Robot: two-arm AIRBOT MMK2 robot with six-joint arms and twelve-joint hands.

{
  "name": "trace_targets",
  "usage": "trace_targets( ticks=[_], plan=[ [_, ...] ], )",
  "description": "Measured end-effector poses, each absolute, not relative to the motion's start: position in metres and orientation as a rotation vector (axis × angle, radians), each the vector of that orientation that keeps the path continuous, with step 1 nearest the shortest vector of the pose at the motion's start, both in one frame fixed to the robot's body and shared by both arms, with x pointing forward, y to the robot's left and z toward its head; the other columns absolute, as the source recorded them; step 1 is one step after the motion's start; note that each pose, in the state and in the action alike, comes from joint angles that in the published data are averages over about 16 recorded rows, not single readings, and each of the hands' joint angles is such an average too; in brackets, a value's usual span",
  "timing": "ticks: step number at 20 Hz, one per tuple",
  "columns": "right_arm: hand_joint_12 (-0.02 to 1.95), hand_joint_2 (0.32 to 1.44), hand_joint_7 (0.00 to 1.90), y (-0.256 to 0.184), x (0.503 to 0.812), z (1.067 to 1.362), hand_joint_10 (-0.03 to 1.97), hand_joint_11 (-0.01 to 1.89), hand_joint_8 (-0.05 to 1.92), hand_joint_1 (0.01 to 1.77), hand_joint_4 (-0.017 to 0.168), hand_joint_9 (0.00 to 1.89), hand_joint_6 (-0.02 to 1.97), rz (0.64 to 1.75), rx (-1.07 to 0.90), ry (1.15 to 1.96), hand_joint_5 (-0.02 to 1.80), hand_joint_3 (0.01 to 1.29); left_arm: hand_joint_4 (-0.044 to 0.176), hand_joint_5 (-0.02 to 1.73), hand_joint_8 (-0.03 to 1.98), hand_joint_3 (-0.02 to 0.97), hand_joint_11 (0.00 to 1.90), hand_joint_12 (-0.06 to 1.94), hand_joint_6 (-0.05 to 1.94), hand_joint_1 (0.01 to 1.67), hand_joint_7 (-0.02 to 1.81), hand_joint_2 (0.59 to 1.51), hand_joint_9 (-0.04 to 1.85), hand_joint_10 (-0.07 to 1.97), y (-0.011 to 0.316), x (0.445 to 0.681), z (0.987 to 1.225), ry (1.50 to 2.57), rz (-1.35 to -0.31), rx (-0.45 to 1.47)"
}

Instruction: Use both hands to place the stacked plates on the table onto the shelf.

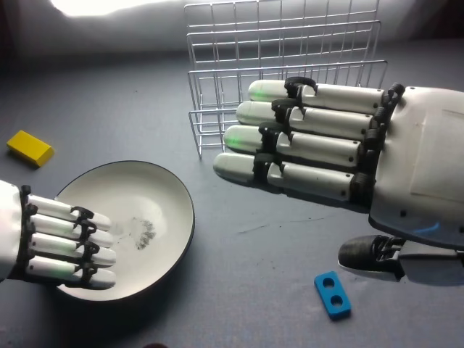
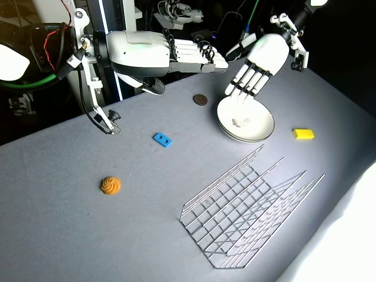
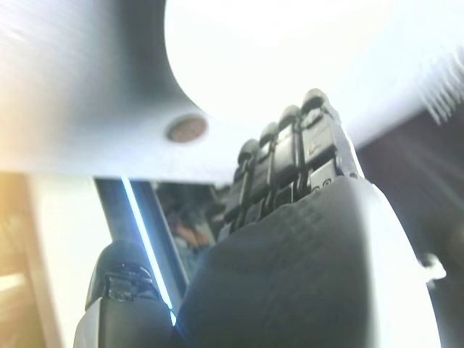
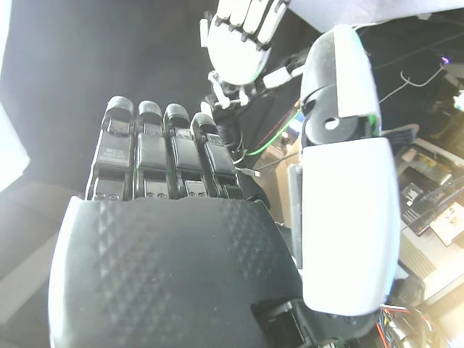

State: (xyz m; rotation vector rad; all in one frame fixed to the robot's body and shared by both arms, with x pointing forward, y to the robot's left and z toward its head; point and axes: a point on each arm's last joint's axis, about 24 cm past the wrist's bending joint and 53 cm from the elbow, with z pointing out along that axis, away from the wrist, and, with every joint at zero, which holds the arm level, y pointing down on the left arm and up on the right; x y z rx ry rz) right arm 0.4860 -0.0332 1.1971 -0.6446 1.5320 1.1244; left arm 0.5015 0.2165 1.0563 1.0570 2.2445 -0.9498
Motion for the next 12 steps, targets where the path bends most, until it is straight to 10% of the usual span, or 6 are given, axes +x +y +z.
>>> trace_targets(
  ticks=[12],
  plan=[
    [-0.01, 0.97, 0.02, -0.033, 0.484, 1.195, 0.01, 0.02, 0.01, 1.1, 0.002, 0.02, 0.02, 1.122, -0.657, 1.532, 0.02, 0.03, 0.004, 0.02, -0.01, 0.02, 0.02, -0.02, -0.02, 0.02, 0.02, 1.047, 0.02, 0.0, 0.246, 0.523, 1.029, 2.345, -0.816, 0.967]
  ],
)
